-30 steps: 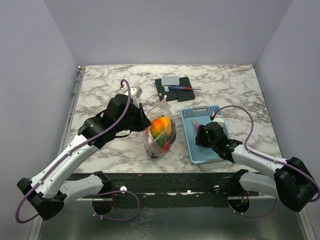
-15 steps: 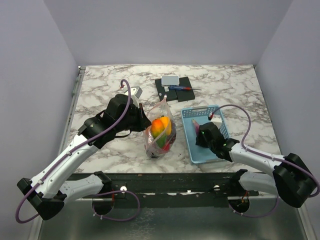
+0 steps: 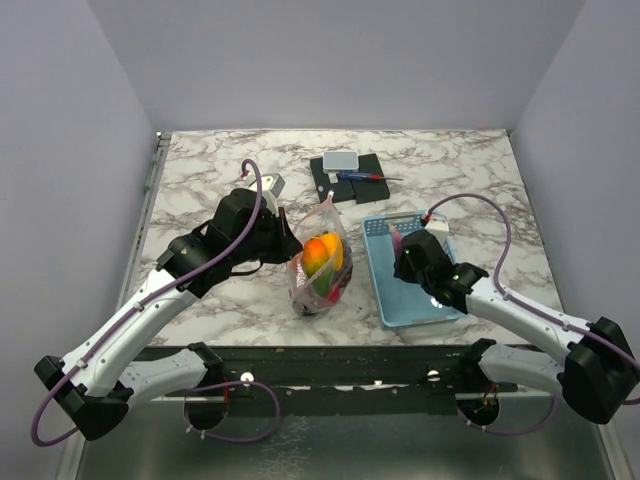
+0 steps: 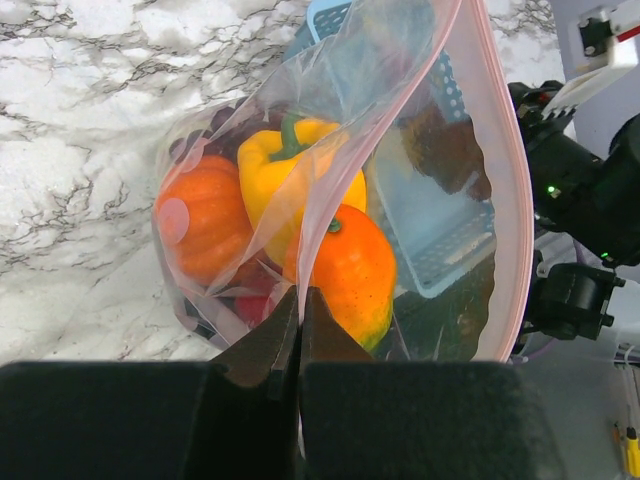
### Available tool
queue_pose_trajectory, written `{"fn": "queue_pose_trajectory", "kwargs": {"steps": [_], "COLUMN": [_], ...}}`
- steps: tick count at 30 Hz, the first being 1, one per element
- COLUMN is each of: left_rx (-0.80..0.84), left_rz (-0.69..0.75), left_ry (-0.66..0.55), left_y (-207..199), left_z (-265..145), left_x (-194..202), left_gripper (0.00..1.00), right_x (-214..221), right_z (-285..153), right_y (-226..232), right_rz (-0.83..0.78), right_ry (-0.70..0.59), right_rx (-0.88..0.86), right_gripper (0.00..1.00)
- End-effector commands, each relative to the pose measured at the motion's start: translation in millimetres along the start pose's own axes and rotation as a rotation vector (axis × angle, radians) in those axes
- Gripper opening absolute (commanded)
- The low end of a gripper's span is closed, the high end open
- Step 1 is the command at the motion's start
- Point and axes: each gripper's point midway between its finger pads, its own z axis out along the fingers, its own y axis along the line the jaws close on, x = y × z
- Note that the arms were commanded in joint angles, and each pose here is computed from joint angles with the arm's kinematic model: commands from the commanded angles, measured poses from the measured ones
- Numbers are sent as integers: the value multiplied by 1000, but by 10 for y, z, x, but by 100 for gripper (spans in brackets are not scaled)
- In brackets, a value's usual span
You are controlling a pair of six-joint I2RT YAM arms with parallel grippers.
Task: Place the food in the zip-top bag and seal the zipper
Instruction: Pick up the fake vegetable from the bin, then place the fake vegetable in the zipper food storage bag.
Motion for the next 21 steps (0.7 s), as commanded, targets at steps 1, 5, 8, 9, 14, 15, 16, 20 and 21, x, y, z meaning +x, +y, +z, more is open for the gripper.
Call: {"fn": "queue_pose_trajectory", "kwargs": {"steps": [1,5,8,9,14,15,16,20,21], "left_rx": [34,36,39,41,43,43,45,52,56], "left_rz": [16,16,19,20,24,24,24,25,25], "left_ry": [-3,-5,-7,-8,-12,-12,-12,-9,-4], "left_y": [-64,-79,-93,-99,-113,-115,-120,-150,-165], "left_z": [-42,-45,-51,-52,-56,-57,-56,-45,-32], "left_x": [-12,-33,-47,-53,-78,-81,-84,-107,-110], "left_gripper": [0,0,0,0,0,0,0,0,0], "right_x": [-80,-174,-279,-330,-628,-692,-728,-1005,-1075], "right_z": [-185,-359,-512,-574,-890,-954,-1012,-1298,-1385], "right_y": [-73,40,175,234,438,459,453,552,589], "right_rz": [-58,-102,-149,-168,-254,-269,-283,-305,-309], "right_ry": [25,62,79,81,74,73,80,40,29], "right_rx": [28,-37,-114,-148,-258,-267,-267,-328,-352], "right_gripper": [19,13,12,12,10,9,9,9,9]}}
